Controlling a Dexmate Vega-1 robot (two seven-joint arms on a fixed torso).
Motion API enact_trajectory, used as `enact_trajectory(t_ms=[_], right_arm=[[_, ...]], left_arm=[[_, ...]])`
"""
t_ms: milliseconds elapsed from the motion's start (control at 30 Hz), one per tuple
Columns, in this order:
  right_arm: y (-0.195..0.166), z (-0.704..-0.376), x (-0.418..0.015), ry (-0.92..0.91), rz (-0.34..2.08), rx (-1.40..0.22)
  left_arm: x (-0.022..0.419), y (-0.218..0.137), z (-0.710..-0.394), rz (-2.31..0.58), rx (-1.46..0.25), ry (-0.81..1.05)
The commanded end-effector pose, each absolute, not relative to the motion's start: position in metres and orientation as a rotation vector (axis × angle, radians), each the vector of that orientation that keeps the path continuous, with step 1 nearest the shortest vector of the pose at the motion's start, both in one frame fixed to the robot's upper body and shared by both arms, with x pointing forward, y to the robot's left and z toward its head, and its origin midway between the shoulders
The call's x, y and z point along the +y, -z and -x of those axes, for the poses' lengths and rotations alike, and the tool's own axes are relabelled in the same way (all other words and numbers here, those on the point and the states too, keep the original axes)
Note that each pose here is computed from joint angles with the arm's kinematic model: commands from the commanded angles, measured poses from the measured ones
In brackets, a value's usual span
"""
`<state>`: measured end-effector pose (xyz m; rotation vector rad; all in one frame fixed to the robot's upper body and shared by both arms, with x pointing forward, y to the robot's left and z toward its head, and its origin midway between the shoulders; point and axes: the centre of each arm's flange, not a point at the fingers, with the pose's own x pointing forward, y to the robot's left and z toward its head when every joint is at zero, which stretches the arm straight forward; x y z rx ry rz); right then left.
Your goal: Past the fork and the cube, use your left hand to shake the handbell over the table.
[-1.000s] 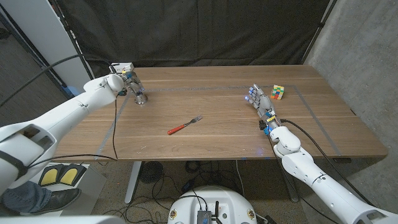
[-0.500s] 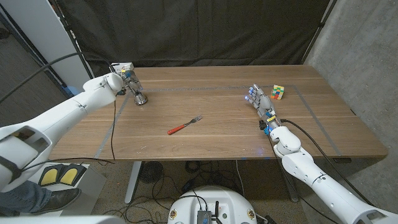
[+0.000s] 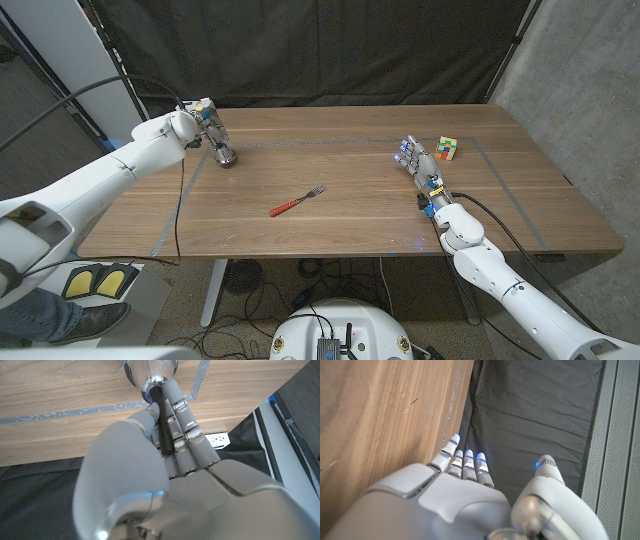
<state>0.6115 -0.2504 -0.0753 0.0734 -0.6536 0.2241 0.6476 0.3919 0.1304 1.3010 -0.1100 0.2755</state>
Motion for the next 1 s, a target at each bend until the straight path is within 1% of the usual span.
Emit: enact_trajectory(t_ms=[33, 233, 400, 767, 900, 933, 967, 1000], right_arm=[[0.073, -0.611, -0.252, -0.224, -0.083, -0.662], [0.073, -0.611, -0.253, -0.223, -0.088, -0.669], [0.074, -0.611, -0.255, -0.222, -0.089, -0.671], [0.074, -0.61, -0.257, -0.218, -0.088, -0.674], [0.074, -0.609, -0.259, -0.216, -0.082, -0.674], [0.074, -0.609, -0.259, -0.216, -0.082, -0.675], [0.074, -0.608, -0.26, -0.214, -0.083, -0.674], [0.074, -0.608, -0.26, -0.214, -0.083, -0.674]], left_arm=[[0.376, -0.145, -0.619, -1.347, -0.162, -0.258], [0.367, -0.152, -0.604, -1.354, -0.214, -0.242], [0.359, -0.152, -0.595, -1.328, -0.292, -0.228], [0.33, -0.145, -0.59, -1.24, -0.472, -0.113], [0.319, -0.137, -0.588, -1.136, -0.588, -0.049], [0.319, -0.137, -0.588, -1.135, -0.591, -0.048], [0.315, -0.133, -0.587, -1.082, -0.642, -0.033], [0.315, -0.133, -0.587, -1.08, -0.647, -0.032]])
